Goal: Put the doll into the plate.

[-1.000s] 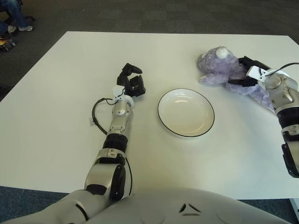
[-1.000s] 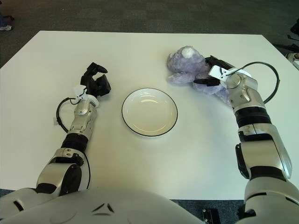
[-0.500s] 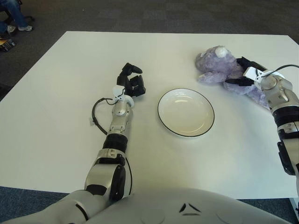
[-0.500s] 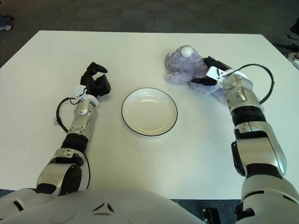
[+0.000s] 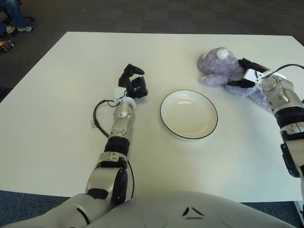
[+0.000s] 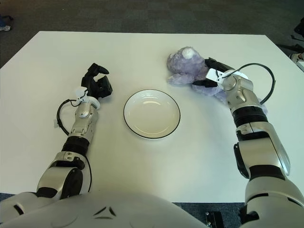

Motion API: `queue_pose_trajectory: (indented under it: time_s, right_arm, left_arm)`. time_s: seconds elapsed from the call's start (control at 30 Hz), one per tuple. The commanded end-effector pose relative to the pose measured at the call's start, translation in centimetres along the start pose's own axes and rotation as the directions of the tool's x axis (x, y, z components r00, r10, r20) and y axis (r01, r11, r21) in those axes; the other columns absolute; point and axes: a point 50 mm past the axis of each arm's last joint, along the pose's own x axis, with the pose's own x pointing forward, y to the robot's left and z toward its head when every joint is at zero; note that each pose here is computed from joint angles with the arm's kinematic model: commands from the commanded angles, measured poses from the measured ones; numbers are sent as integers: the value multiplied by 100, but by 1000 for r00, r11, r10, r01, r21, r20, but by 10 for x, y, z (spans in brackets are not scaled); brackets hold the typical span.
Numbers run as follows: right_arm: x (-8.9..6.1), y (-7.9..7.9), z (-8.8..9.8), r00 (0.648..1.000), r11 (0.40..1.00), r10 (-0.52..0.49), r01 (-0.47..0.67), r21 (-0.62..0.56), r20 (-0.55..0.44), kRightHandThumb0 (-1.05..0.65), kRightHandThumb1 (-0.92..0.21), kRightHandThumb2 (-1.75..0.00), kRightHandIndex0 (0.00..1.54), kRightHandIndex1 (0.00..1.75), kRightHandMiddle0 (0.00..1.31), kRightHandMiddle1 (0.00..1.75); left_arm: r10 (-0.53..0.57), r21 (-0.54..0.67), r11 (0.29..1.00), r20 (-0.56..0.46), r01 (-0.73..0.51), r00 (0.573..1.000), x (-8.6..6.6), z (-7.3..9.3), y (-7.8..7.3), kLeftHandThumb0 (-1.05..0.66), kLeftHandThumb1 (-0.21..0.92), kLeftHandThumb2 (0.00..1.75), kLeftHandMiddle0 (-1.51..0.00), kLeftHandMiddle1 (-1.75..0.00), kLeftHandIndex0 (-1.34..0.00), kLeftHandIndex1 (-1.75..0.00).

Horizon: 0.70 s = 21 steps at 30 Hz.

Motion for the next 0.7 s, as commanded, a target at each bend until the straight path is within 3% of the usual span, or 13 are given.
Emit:
queue_pose_trajectory:
  time_s: [0.0,0.1,0.17,0.27,0.43,0.53,0.67]
  right_arm:
    - [1,26,-3,995,995,93,-94,-33,-40,-96,-87,-13,39,173,0,33]
    - [0,28,-4,994,994,94,-97,-43,-59,-89,-83,-16,18,157,0,25]
    - [0,29,-5,993,994,95,-98,-45,-67,-67,-57,-55,11,136,0,19]
    - [1,30,-7,992,994,99,-102,-39,-82,-42,-35,-90,15,135,0,25]
    - [3,30,-11,989,995,91,-96,-31,-119,-14,-21,-116,25,148,0,57]
    - [4,30,-11,989,996,75,-81,-35,-131,22,-45,-95,44,153,0,89]
    - [4,28,-12,987,997,54,-63,-53,-148,36,-52,-92,52,157,0,121]
  left_arm:
    - [31,-3,1000,-88,-31,996,-18,-22,5,-45,41,120,-114,-175,-54,-175]
    - [28,0,1000,-83,-28,996,-19,-21,5,-45,41,120,-114,-175,-53,-175]
    - [26,3,1000,-82,-26,996,-19,-21,5,-45,41,120,-114,-175,-53,-175]
    - [26,5,1000,-84,-26,996,-19,-21,5,-45,41,119,-114,-175,-53,-175]
    - [27,1,1000,-85,-27,996,-19,-21,5,-44,42,119,-114,-175,-53,-175]
    - [27,-3,1000,-86,-27,996,-18,-21,5,-44,42,118,-114,-175,-53,-175]
    - [25,-2,1000,-87,-25,996,-18,-22,5,-44,43,118,-114,-175,-52,-175]
